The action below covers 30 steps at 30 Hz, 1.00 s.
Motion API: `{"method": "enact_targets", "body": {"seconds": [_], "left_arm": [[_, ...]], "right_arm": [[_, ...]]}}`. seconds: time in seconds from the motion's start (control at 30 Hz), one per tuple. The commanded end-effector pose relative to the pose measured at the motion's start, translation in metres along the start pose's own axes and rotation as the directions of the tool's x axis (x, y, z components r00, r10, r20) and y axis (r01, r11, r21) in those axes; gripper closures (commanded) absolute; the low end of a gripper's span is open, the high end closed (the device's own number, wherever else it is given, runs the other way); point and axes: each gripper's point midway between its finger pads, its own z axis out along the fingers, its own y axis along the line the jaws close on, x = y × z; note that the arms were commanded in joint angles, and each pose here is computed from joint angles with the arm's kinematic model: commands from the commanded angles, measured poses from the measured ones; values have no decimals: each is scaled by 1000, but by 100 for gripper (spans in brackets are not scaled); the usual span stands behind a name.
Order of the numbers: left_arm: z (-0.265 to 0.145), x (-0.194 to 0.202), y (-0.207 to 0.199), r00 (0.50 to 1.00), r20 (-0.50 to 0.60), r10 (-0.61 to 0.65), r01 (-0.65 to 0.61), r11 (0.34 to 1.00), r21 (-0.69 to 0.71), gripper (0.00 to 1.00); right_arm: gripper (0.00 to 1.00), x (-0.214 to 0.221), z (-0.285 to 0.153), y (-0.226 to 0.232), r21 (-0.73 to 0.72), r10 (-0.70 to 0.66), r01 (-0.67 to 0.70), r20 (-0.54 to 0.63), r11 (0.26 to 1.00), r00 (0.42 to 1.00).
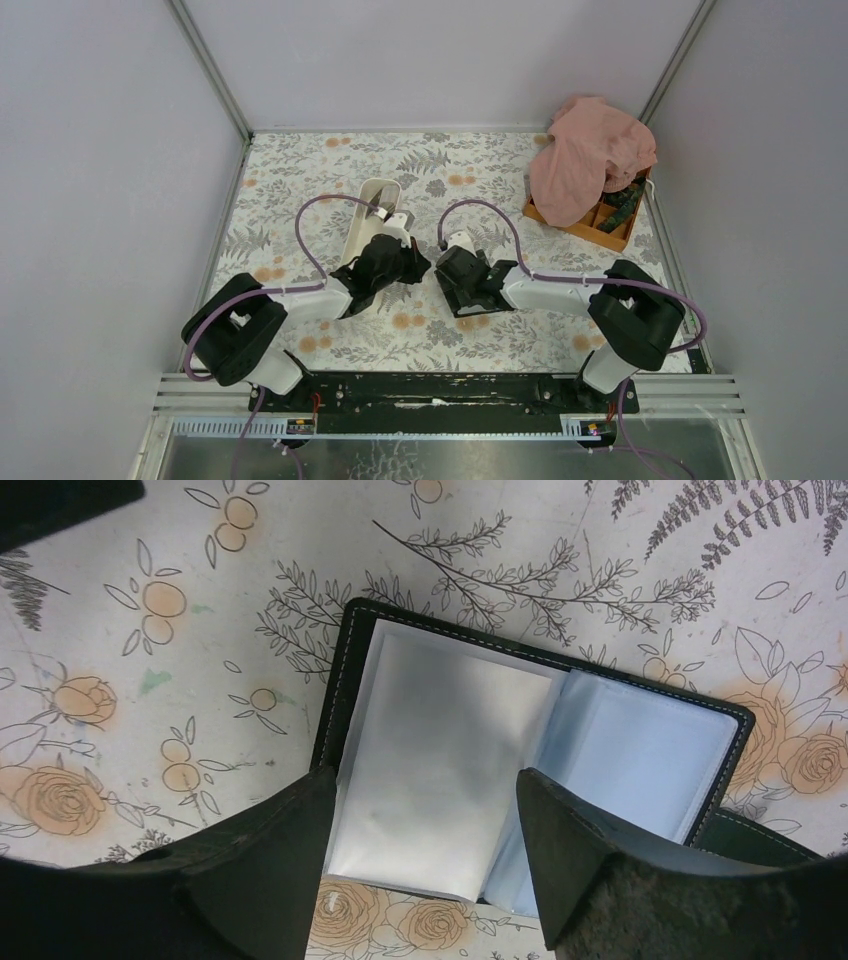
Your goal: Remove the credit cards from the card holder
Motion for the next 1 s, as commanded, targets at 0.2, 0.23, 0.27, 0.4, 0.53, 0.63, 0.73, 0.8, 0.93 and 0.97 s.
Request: {"method": "enact_targets", "body": {"seconds": [0.2,0.23,0.27,0.4,0.53,0.63,0.73,0.8,0.93,0.97], "left_arm": [[2,-7,0,1000,13,-17,17,1000,9,100],[2,-7,0,1000,12,-18,17,1000,10,100],[3,-6,0,1000,10,-19,19,1000,11,100],[4,-6,-1,1000,6,-21,21,1000,16,100],[6,-5,-2,1000,-1,-23,23,999,23,100],[6,-4,-2,1000,-4,-25,25,999,27,100],[7,-3,-2,1000,-7,-24,24,999,28,100],[7,-3,-2,1000,-6,-24,24,999,29,100],[7,-3,-2,1000,-8,-25,25,999,31,100],[7,-4,-2,1000,-7,-26,26,999,31,100]], "right_arm": [[32,-2,1,-6,60,37,-37,9,998,999],[33,-1,1,-6,61,40,-40,8,997,999],[34,-1,2,-5,61,48,-48,9,997,999],[40,-2,0,-5,53,67,-68,22,996,997],[44,-5,-3,-4,45,78,-80,36,996,996],[46,-7,-4,-5,46,84,-86,47,995,995],[54,-8,-5,-6,47,87,-89,50,995,995],[57,-7,-5,-7,52,87,-89,50,995,995],[60,-10,-7,-10,70,86,-91,61,993,994],[63,-11,-7,-10,68,87,-91,64,994,994]]}}
